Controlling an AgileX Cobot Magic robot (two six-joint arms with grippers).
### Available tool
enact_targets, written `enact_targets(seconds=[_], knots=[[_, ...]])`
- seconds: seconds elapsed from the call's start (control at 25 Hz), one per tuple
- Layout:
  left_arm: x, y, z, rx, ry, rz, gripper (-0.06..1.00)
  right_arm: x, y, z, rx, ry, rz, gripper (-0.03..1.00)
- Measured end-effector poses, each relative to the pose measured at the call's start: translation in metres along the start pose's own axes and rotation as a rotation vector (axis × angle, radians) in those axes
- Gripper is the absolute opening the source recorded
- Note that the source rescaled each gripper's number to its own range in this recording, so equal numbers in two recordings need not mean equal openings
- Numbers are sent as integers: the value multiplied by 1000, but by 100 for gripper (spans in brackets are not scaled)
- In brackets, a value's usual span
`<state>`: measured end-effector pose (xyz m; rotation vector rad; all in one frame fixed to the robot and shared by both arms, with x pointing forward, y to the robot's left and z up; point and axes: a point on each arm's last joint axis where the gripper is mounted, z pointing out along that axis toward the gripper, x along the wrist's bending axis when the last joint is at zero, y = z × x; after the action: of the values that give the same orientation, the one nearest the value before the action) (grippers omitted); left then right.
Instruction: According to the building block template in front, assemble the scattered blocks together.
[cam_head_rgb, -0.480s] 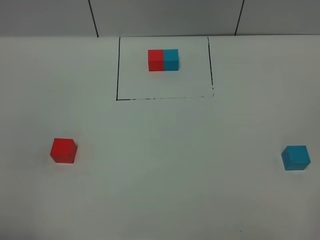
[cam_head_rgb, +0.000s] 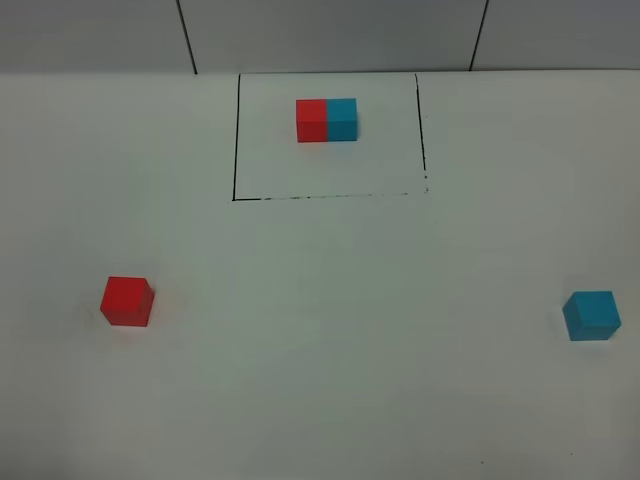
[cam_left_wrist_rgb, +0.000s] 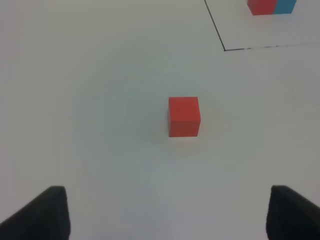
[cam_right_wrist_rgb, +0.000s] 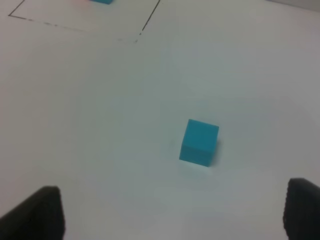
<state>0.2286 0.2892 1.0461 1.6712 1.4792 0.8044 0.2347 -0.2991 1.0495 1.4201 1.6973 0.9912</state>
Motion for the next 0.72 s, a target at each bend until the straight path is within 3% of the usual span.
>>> enact_targets(seconds=[0.16,0.28,0.44,0.56,0.72], knots=[[0,7,0,12,0,-12,83,0,0,0,0,0,0,100],[2,28,5,75,-2,-41,83,0,0,0,0,0,0,100],[7,68,27,234,-8,-69,83,0,0,0,0,0,0,100],[12,95,56,415,-21,-93,83,0,0,0,0,0,0,100],[14,118,108,627,-88,-167,83,0,0,0,0,0,0,100]])
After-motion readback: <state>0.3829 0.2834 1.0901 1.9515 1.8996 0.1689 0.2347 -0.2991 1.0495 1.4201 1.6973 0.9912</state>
